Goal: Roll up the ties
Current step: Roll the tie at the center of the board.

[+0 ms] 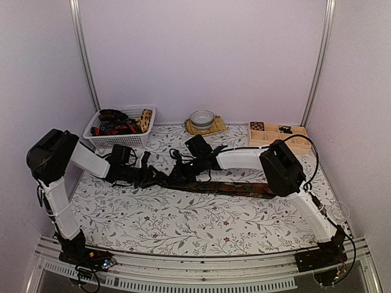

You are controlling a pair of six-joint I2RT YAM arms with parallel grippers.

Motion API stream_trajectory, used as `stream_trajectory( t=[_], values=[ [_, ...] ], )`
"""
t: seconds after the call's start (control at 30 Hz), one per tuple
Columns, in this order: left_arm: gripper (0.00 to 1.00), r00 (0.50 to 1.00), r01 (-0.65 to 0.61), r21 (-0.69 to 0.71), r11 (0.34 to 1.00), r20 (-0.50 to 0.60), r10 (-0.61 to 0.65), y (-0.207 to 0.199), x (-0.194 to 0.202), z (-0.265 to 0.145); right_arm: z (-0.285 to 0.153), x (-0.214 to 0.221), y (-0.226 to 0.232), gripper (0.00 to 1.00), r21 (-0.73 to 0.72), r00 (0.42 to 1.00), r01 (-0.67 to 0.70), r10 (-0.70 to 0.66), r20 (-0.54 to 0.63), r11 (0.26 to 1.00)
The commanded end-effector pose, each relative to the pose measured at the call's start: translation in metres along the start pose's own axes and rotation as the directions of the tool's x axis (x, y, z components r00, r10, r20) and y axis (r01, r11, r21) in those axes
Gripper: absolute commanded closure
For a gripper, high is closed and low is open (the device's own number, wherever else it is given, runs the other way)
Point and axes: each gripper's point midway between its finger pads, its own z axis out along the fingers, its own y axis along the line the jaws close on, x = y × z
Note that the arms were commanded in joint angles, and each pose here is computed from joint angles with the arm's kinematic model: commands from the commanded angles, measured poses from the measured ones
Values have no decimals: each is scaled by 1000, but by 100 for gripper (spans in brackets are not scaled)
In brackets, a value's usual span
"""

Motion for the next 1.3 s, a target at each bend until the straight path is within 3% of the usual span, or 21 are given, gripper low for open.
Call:
stream_trajectory(
  t=[0.0, 0.43, 0.53, 0.73, 1.0, 1.27],
  values=[
    [54, 994, 99, -30, 995, -38, -100, 19, 22, 6, 31, 46, -77, 90, 164, 990, -90, 107, -96, 982],
    [93, 989, 145, -68, 987, -22, -146, 24, 28, 4, 28, 44, -75, 90, 162, 991, -85, 100, -87, 983],
    [100, 990, 141, -78, 987, -8, -142, 25, 25, 3, 27, 43, -73, 86, 159, 992, -81, 95, -81, 984],
    [100, 993, 114, -150, 982, 0, -115, 33, 19, 1, 6, 28, -46, 67, 104, 998, -37, 42, -49, 994],
    [100, 1000, -3, -395, 919, 0, 3, 45, 5, -21, -103, -10, 15, 57, 20, 992, 86, -87, 89, 996],
    [100, 988, -148, -609, 779, -50, 148, 44, -3, -28, -179, -6, -38, 54, 173, 976, 53, -87, 199, 984]
  ],
)
